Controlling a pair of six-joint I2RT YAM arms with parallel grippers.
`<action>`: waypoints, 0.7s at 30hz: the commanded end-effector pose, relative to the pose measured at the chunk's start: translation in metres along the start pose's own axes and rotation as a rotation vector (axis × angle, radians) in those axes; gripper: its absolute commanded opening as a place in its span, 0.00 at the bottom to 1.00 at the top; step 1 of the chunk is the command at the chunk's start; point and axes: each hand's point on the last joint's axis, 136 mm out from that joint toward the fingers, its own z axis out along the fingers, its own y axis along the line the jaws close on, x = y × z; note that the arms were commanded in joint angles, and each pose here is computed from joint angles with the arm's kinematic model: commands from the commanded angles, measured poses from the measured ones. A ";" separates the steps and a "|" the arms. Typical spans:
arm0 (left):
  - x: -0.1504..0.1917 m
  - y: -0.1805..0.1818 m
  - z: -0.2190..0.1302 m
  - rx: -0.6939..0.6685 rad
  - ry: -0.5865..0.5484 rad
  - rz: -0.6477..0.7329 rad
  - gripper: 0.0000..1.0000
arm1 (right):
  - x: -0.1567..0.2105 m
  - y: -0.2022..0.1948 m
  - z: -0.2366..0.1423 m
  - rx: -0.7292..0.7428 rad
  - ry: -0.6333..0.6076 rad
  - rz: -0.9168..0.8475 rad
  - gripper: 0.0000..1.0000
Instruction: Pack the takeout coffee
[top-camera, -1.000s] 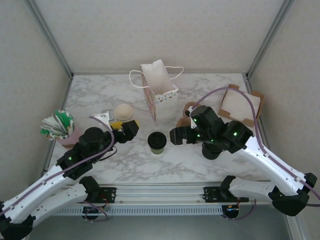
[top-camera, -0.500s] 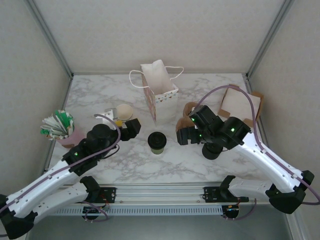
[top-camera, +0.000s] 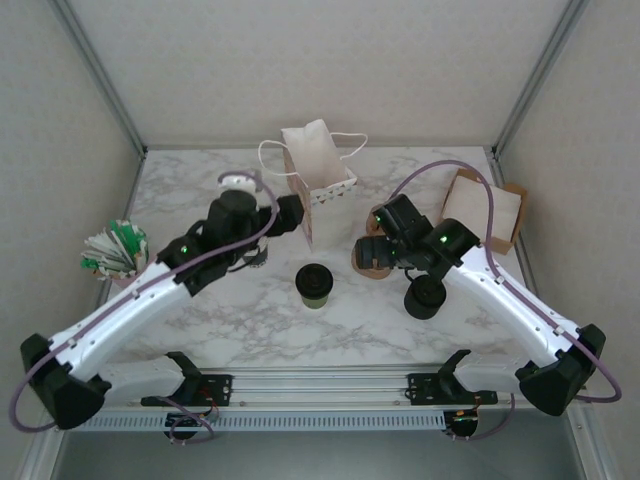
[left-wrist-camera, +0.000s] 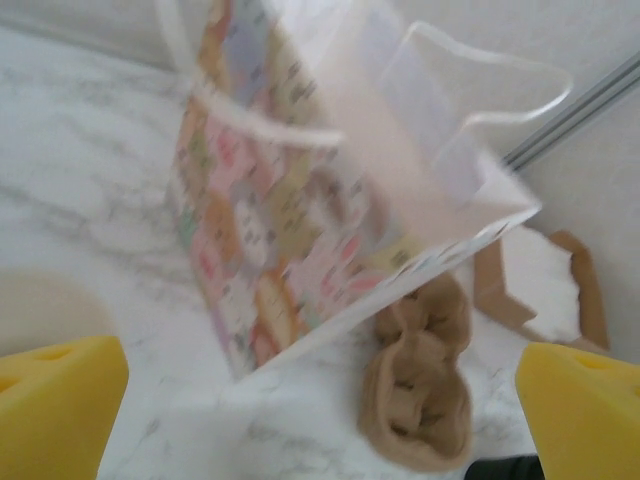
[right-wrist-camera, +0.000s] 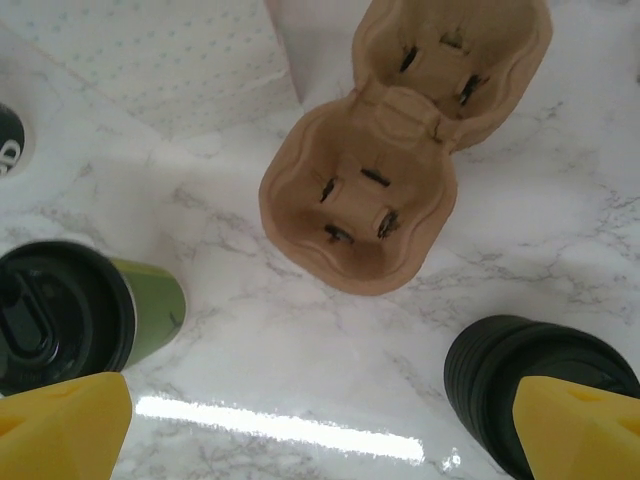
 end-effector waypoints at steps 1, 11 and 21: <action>-0.017 -0.005 0.015 -0.078 0.019 0.062 1.00 | -0.007 -0.006 0.002 -0.004 0.001 0.034 0.98; -0.054 -0.014 0.029 -0.204 -0.046 0.111 0.97 | -0.028 -0.031 0.034 -0.029 0.099 0.182 0.83; -0.011 0.018 -0.006 -0.113 -0.051 -0.004 0.97 | -0.035 -0.026 0.078 -0.011 0.175 0.176 0.82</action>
